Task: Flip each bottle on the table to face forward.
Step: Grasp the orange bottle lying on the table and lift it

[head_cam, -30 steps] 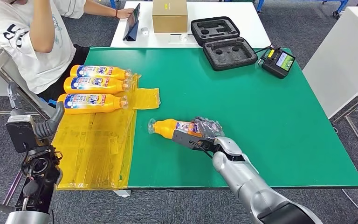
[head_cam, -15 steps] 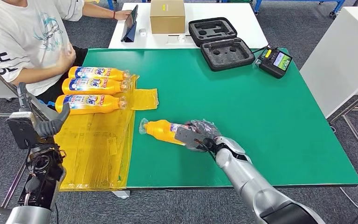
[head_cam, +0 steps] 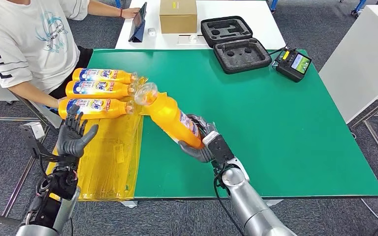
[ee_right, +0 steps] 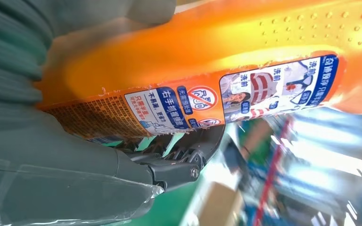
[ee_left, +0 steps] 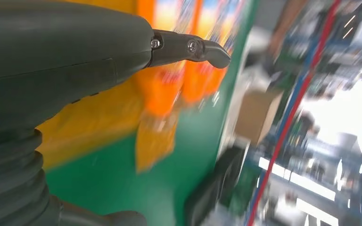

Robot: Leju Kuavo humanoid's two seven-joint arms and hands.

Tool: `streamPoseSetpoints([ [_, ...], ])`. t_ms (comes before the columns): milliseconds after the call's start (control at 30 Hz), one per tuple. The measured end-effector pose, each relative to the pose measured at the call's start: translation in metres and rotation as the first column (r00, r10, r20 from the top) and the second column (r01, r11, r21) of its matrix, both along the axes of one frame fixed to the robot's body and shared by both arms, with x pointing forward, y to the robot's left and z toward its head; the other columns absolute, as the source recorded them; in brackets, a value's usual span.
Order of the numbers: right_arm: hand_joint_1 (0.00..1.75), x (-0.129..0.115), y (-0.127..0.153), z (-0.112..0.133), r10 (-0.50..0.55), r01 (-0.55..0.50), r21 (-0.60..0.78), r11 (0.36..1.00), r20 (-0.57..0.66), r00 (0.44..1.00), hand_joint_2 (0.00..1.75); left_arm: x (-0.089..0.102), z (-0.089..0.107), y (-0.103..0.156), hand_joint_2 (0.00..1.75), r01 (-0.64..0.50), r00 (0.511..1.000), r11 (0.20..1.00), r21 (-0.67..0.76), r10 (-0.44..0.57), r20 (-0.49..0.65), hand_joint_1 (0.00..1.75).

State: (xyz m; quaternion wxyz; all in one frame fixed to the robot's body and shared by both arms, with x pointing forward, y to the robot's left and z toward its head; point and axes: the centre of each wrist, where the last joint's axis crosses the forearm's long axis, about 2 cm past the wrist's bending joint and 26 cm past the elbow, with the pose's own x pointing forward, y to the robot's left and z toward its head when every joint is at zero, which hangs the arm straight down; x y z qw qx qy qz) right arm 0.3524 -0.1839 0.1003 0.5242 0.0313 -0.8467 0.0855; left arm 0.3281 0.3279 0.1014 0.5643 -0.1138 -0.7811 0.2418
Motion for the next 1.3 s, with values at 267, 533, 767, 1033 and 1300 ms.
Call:
streamPoseSetpoints([
  [267,1.75,-0.004,0.004,0.008,-0.069,0.066,0.071,0.995,0.046,0.997,1.75,-0.010,-0.011,-0.008,1.75,0.155,0.988,0.982,-0.111,-0.157,-0.008,0.00],
  [533,1.75,-0.004,0.004,0.007,-0.074,0.071,0.082,0.994,0.043,0.996,1.75,-0.013,-0.014,-0.011,1.75,0.197,0.980,0.974,-0.115,-0.198,-0.003,0.00],
  [767,1.75,-0.009,0.004,0.002,-0.085,0.083,0.098,0.992,0.023,0.996,1.75,-0.022,-0.018,-0.022,1.75,0.293,0.956,0.951,-0.101,-0.295,0.002,0.00],
  [1033,1.75,-0.015,0.017,-0.009,-0.054,0.059,0.133,0.989,-0.041,0.998,1.75,-0.030,-0.006,-0.050,1.75,0.448,0.892,0.892,0.064,-0.451,0.039,0.00],
  [1300,1.75,-0.038,0.064,-0.030,0.097,-0.076,0.125,0.989,-0.164,0.982,1.75,-0.031,0.013,-0.080,1.75,0.507,0.848,0.847,0.160,-0.524,0.086,0.00],
])
